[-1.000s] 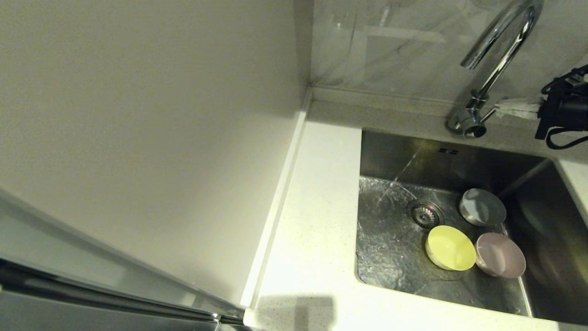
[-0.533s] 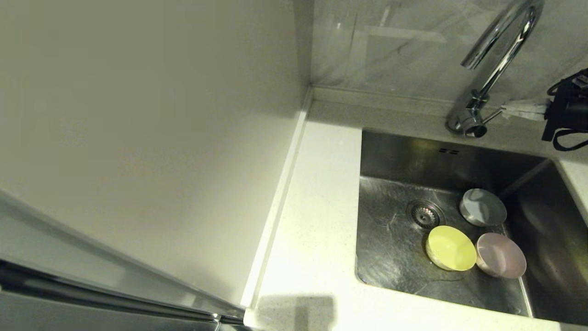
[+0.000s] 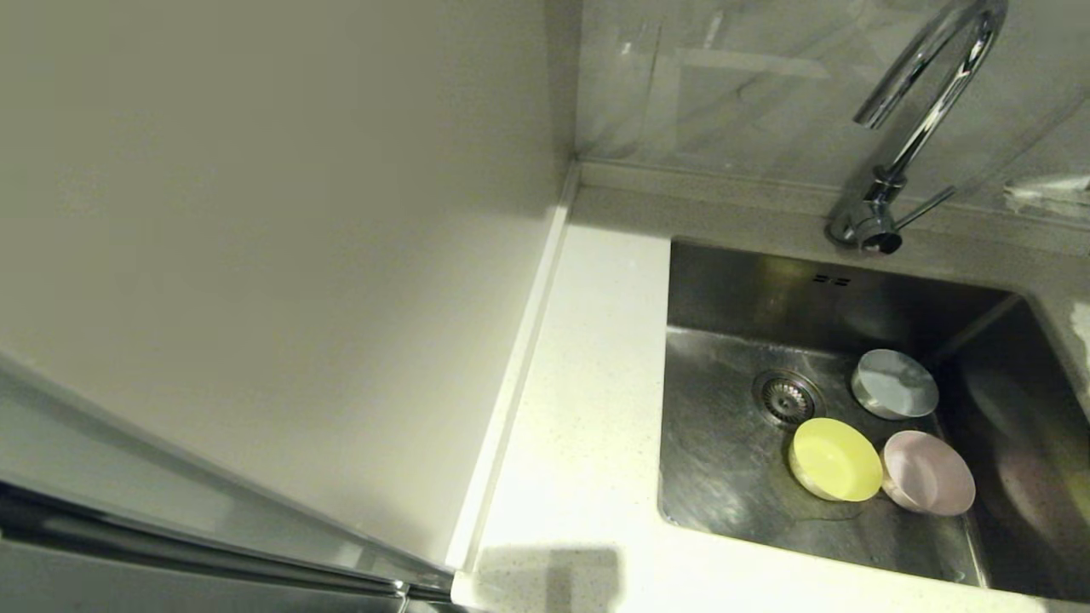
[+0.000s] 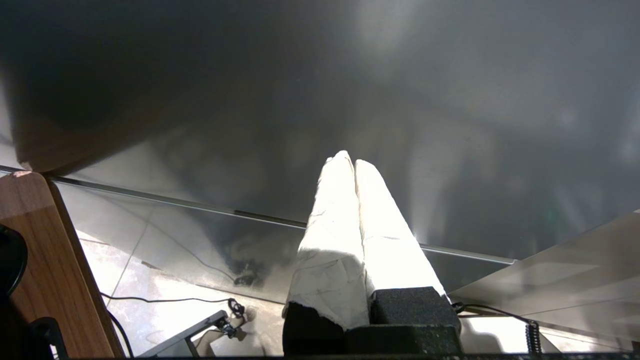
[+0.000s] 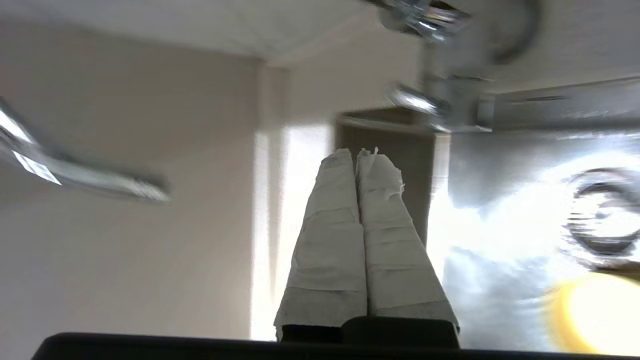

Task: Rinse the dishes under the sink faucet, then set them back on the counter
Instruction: Put a bowl back to the table from the sink

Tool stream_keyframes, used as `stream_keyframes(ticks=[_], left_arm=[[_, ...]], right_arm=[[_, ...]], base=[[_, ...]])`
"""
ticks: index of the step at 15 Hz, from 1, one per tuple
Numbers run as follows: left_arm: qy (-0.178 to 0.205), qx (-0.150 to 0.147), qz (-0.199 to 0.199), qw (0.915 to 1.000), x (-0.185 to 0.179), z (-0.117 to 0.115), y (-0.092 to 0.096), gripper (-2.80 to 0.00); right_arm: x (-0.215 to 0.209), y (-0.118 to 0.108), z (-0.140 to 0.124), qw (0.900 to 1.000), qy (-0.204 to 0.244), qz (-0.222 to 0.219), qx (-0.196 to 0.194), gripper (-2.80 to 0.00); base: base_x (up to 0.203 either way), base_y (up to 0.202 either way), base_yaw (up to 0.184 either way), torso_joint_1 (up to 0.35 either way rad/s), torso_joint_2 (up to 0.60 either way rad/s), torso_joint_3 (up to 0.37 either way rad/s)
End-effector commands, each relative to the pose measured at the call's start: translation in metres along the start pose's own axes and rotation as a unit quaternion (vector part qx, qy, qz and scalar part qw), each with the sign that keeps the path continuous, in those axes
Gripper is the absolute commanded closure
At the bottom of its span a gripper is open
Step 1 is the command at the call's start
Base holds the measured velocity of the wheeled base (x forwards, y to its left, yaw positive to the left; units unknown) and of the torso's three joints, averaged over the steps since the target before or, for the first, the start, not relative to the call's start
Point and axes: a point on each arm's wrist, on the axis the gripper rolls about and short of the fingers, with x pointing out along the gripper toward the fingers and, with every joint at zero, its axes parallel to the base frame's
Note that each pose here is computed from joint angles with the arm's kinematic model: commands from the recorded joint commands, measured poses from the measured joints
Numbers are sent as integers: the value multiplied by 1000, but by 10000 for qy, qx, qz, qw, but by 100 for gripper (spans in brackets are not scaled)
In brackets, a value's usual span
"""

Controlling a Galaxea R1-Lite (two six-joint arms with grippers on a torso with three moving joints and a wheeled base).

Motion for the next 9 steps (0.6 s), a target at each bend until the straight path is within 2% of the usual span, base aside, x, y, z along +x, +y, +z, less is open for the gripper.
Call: stream_keyframes(ticks=[1, 2, 3, 4, 5, 6, 7, 9], left_arm=[[13, 0, 1, 10000, 0, -1, 0, 0], [13, 0, 1, 10000, 0, -1, 0, 0], [13, 0, 1, 10000, 0, -1, 0, 0], [13, 0, 1, 10000, 0, -1, 0, 0], [13, 0, 1, 10000, 0, -1, 0, 0], [13, 0, 1, 10000, 0, -1, 0, 0], [13, 0, 1, 10000, 0, -1, 0, 0], [13, 0, 1, 10000, 0, -1, 0, 0]], right_arm=[[-15, 1, -14, 9941, 13, -294, -1046, 0], [-18, -8, -23, 9861, 60, -705, -1504, 0], [-22, -24, -37, 9690, 201, -1470, -1974, 0], [-28, -39, -50, 9409, 491, -2384, -2354, 0], [-36, -52, -61, 9082, 850, -3198, -2563, 0], [-43, -60, -69, 8818, 1167, -3734, -2634, 0], [-46, -62, -70, 8704, 1209, -3880, -2779, 0], [-43, -65, -60, 8538, 797, -3857, -3403, 0]], base=[[0, 0, 0, 0, 0, 0], [0, 0, 0, 0, 0, 0], [0, 0, 0, 0, 0, 0], [0, 0, 0, 0, 0, 0], [0, 0, 0, 0, 0, 0], [0, 0, 0, 0, 0, 0], [0, 0, 0, 0, 0, 0], [0, 0, 0, 0, 0, 0]])
